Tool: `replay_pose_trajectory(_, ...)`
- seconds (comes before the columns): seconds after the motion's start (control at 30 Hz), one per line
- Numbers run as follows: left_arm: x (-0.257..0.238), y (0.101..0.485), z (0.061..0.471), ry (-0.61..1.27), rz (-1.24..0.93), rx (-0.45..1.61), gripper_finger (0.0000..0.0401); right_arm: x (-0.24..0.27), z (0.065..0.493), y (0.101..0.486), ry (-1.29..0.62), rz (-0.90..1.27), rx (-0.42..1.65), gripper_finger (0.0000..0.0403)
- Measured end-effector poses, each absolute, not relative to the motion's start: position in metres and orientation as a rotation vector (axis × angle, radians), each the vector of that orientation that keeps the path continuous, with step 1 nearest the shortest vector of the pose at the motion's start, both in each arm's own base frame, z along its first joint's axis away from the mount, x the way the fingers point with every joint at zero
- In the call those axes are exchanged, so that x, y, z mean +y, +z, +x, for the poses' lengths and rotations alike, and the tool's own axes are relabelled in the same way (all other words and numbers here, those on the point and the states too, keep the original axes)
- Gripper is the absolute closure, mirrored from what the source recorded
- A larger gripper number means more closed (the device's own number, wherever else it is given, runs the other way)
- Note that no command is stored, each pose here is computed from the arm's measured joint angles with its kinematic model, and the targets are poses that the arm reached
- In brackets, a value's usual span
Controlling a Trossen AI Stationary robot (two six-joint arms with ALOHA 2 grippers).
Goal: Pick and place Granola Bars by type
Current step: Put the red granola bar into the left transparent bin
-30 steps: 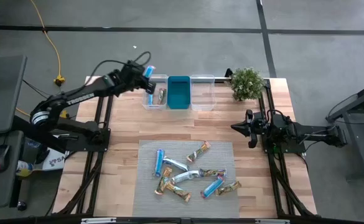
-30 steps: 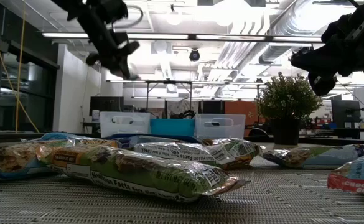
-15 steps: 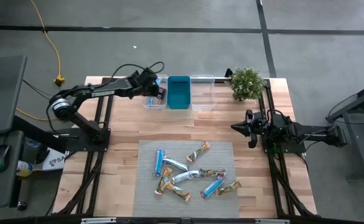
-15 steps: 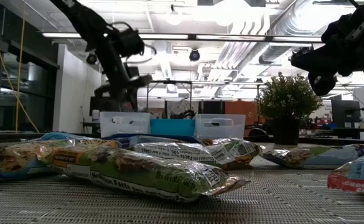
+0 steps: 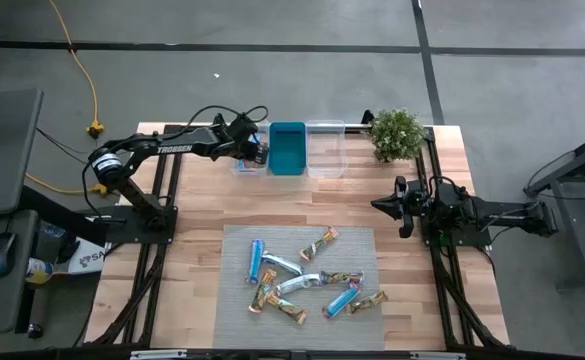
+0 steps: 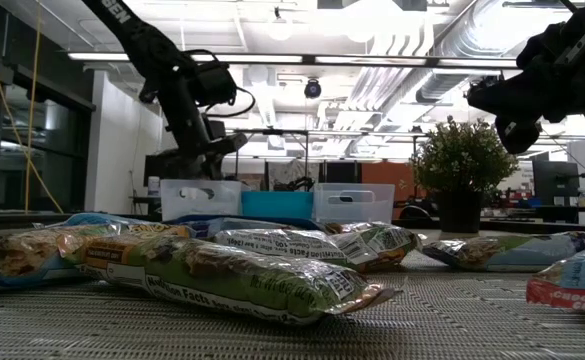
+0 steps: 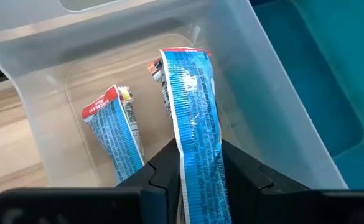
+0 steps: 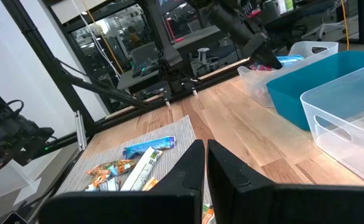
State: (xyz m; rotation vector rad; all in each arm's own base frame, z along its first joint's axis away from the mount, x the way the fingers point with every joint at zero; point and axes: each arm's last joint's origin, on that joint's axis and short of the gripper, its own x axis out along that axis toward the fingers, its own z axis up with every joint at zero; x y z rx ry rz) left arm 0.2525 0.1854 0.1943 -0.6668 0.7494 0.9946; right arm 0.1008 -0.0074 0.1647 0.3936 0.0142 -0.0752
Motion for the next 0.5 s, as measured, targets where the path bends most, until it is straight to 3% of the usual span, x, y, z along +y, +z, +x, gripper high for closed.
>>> replay_pose_trajectory(0.5, 0.1864, 0.1961, 0.2547, 0.955, -0.618, 0.746, 0.0261, -0.0074, 0.1009, 0.1645, -0.075, 0.393, 0.015, 0.0402)
